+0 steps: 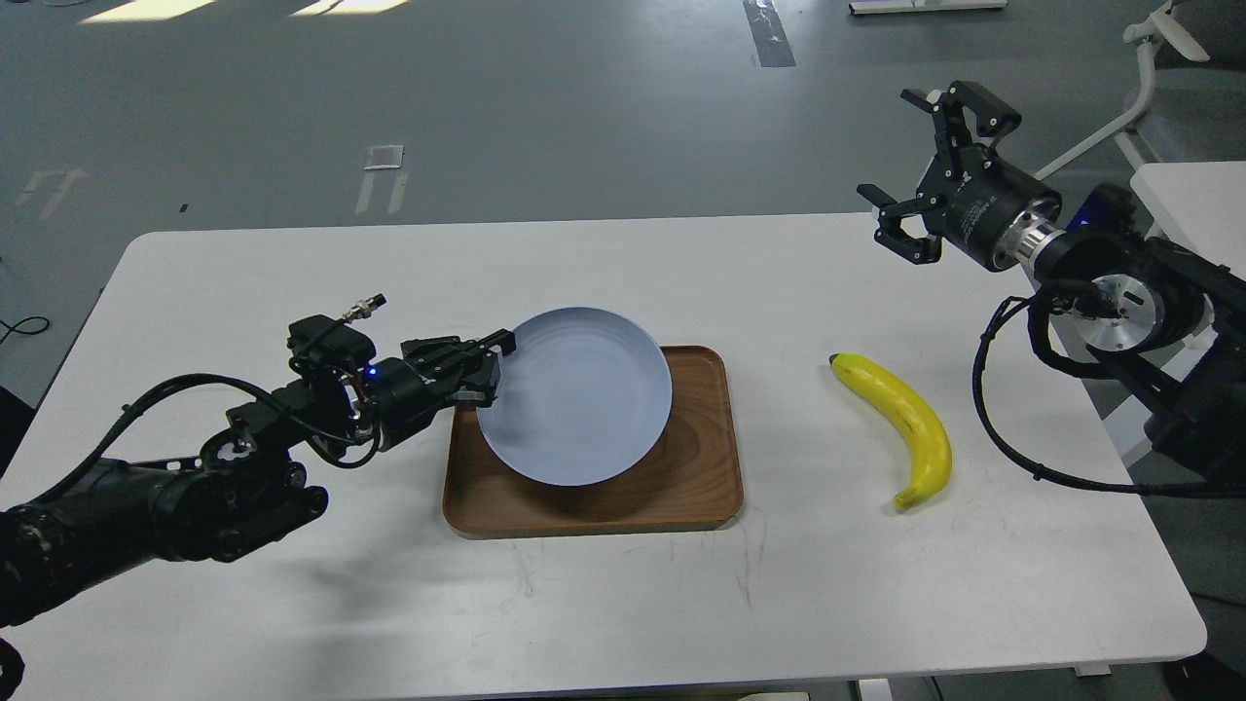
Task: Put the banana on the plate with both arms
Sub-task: 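Carry the plate with the left gripper and lower it onto the wooden tray, then release the plate and lift the left gripper away from the tray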
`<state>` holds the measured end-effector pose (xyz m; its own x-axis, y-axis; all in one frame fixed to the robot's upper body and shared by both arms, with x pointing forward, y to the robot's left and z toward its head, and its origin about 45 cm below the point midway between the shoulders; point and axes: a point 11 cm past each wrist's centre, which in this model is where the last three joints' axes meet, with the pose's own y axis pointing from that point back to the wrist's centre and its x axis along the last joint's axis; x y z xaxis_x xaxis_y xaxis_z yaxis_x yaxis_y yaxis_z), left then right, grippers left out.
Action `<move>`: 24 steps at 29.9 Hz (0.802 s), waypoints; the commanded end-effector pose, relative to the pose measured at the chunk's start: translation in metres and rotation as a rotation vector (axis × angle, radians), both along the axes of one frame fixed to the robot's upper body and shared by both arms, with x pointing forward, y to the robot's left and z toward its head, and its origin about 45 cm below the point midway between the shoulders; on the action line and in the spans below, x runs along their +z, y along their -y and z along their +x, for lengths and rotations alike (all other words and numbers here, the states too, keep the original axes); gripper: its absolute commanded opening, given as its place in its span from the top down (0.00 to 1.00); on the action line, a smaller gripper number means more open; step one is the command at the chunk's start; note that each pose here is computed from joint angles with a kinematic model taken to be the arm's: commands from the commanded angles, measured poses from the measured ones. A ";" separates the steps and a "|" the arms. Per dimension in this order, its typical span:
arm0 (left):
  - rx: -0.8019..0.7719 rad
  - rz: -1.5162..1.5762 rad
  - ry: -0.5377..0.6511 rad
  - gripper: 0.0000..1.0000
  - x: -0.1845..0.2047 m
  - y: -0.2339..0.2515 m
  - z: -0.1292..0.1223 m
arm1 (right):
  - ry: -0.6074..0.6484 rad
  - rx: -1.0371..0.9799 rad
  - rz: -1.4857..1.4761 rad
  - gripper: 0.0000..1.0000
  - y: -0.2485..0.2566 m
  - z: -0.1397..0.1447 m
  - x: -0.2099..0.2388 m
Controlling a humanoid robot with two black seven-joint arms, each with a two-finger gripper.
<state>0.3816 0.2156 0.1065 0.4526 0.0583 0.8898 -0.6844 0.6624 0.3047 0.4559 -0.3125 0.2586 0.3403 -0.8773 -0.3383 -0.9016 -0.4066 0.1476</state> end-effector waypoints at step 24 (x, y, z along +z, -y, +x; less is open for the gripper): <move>0.340 -0.419 -0.057 0.02 0.055 0.009 0.054 | 0.069 0.098 -0.440 0.00 0.045 -0.020 0.017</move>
